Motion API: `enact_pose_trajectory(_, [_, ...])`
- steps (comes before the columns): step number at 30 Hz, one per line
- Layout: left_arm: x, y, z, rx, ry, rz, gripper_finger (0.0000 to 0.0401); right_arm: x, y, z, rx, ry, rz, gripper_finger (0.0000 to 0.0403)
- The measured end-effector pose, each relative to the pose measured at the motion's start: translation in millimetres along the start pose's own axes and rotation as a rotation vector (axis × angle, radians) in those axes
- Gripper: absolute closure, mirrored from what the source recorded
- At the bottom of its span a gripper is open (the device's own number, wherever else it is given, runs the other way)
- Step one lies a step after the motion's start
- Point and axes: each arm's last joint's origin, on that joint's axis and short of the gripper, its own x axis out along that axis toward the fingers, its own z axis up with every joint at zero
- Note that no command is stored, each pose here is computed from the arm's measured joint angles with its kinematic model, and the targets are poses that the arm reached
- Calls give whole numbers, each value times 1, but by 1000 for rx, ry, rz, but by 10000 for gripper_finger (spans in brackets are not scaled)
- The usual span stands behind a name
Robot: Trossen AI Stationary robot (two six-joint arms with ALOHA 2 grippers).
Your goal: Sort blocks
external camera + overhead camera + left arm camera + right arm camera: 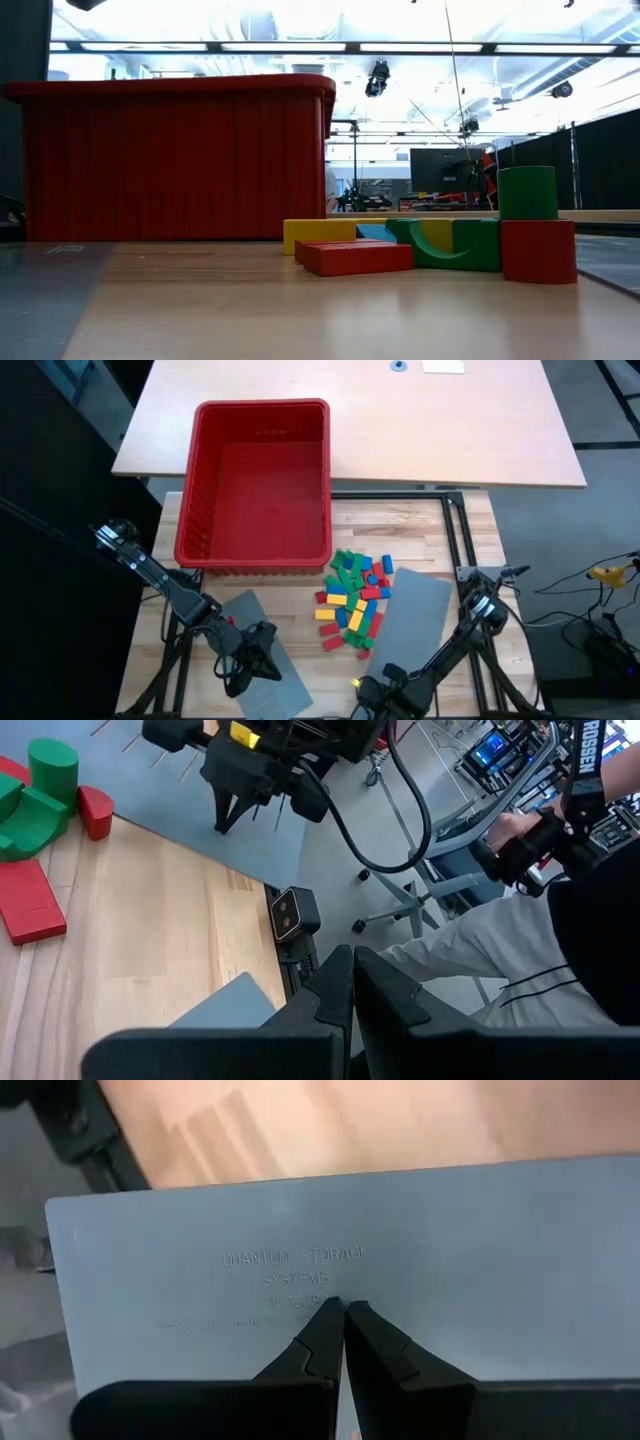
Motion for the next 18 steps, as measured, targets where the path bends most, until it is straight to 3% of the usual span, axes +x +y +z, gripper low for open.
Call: enact_pose_trajectory(18, [0,0,0,-6,-1,0,401,5,-15,17,-40,-31,-87,403])
